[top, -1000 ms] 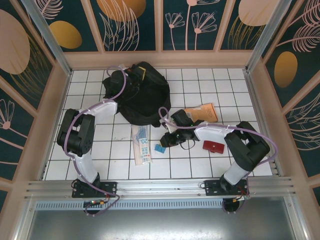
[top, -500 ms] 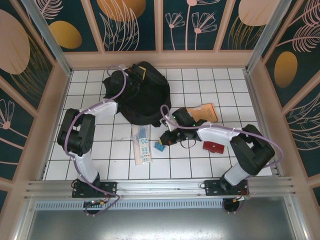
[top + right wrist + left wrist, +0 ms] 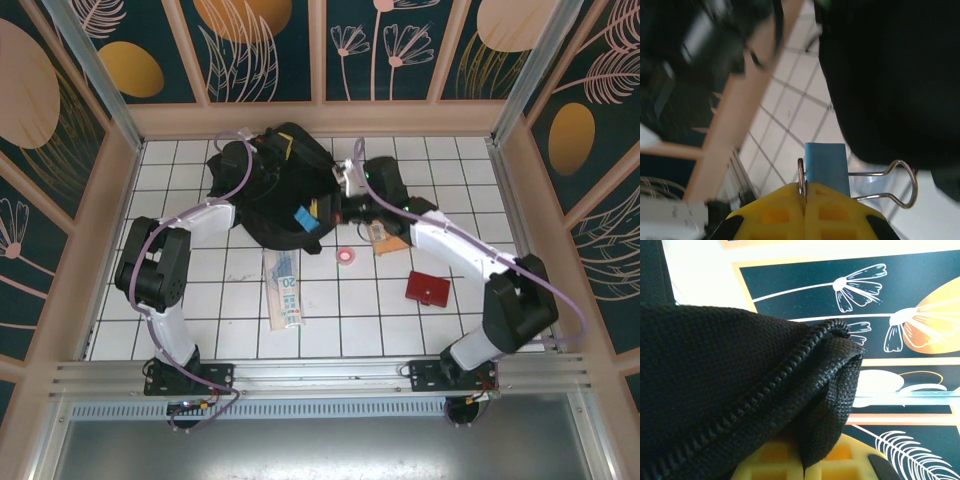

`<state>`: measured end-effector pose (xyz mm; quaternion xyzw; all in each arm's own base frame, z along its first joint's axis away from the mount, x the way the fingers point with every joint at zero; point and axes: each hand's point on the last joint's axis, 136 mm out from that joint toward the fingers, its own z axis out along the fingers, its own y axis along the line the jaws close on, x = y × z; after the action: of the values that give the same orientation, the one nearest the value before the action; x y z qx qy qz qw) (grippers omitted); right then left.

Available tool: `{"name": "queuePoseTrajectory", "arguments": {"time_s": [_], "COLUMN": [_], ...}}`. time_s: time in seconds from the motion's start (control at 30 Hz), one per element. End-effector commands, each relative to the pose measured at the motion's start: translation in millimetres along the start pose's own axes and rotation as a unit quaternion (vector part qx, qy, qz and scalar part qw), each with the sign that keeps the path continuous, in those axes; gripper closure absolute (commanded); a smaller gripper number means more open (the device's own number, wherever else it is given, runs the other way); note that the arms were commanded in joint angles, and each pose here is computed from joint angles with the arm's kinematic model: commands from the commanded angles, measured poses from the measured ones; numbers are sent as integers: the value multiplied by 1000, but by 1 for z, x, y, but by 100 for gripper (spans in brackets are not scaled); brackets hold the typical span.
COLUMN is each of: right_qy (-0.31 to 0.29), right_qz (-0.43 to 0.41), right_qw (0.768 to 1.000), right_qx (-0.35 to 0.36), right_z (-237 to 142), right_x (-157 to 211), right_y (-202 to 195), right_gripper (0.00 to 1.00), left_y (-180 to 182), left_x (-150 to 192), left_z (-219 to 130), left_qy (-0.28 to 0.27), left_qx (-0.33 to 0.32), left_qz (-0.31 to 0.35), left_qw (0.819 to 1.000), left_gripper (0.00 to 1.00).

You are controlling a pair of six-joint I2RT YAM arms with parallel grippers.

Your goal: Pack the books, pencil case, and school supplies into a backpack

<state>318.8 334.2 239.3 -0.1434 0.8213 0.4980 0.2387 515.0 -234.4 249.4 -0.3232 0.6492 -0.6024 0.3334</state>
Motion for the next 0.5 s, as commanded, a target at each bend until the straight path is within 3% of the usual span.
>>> {"name": "queuePoseTrajectory", "arguments": {"time_s": [0.0, 0.23, 0.47], "right_qy": [-33, -77, -167], "right_qz": [60, 100, 106], "right_qw": [997, 986, 971], "right_qx": [38, 110, 137], "right_z": [32, 82, 117], "right_x": [-34, -71, -110], "right_y": [-31, -80, -87], "right_gripper": [100, 100, 100], "left_y": [-39, -53, -64], "left_x": [-2, -5, -5], "left_z": [2, 8, 16], "left_qy": [6, 3, 11], "left_qx": [62, 70, 80], "left_qz": [3, 3, -6], "left_qw": [998, 998, 997], "left_gripper": [100, 100, 100]}}
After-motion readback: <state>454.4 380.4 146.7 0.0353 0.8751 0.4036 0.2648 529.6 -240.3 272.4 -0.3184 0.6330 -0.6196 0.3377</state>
